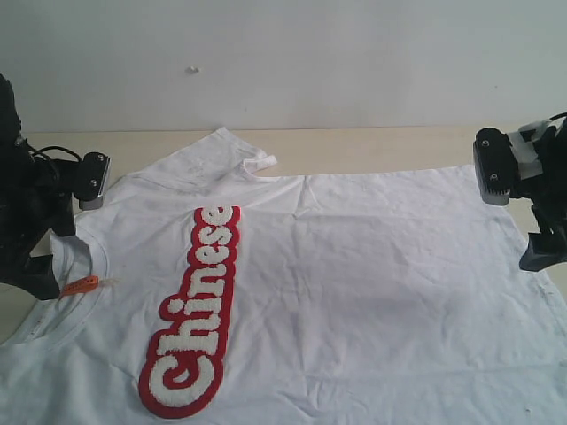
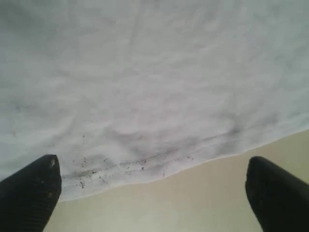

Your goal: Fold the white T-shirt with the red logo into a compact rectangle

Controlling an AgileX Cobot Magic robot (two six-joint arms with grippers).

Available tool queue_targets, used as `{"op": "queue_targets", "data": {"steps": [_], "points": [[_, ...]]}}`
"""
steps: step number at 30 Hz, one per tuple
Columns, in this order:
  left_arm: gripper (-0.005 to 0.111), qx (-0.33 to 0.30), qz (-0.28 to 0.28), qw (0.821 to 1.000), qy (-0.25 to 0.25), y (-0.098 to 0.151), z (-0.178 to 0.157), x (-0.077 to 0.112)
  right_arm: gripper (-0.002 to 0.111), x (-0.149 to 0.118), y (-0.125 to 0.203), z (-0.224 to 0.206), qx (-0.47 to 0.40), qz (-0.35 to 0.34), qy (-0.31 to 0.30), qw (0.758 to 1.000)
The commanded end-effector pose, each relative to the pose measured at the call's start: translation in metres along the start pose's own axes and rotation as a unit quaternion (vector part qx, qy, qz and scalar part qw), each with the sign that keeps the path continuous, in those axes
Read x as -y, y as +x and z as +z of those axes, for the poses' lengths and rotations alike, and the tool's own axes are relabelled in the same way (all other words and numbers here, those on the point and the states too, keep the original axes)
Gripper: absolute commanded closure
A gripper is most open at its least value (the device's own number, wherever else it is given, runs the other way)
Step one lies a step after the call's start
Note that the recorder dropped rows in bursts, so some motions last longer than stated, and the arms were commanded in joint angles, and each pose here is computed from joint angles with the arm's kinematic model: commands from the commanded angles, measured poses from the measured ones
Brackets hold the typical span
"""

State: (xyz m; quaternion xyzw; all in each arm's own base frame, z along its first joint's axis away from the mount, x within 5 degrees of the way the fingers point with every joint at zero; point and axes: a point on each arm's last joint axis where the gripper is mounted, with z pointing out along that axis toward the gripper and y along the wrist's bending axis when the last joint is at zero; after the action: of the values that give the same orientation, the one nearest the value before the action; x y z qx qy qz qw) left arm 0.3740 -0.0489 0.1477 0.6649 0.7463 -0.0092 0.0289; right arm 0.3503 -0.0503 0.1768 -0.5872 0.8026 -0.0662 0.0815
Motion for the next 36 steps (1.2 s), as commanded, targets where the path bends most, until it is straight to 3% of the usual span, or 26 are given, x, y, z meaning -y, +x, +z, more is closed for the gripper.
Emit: {"op": "queue_targets", "data": {"steps": [1,9,17,23,29,36], "points": [[0.01,0.001,-0.004,1.0,0.004,-0.001,0.003,0.001,0.003,-0.001,0.001,-0.001,0.003,0.002,-0.006,1.0],[0.01,-0.003,-0.004,1.0,0.01,0.0,0.003,0.002,0.003,-0.009,0.006,0.004,-0.025,-0.036,-0.056,0.998],[0.01,-0.004,-0.004,1.0,0.014,0.0,0.003,0.003,0.003,-0.016,0.014,0.055,-0.058,-0.059,-0.132,0.988],[0.01,-0.003,-0.004,1.0,0.011,0.0,0.003,0.003,0.003,0.003,0.009,0.045,-0.048,-0.042,-0.094,0.993],[0.01,-0.003,-0.004,1.0,0.011,0.0,0.003,0.003,0.003,0.005,0.01,0.044,-0.045,-0.043,-0.089,0.994],[0.01,-0.001,-0.007,1.0,0.016,-0.001,0.003,0.003,0.003,0.009,0.033,0.056,-0.046,-0.015,-0.088,0.995]]}}
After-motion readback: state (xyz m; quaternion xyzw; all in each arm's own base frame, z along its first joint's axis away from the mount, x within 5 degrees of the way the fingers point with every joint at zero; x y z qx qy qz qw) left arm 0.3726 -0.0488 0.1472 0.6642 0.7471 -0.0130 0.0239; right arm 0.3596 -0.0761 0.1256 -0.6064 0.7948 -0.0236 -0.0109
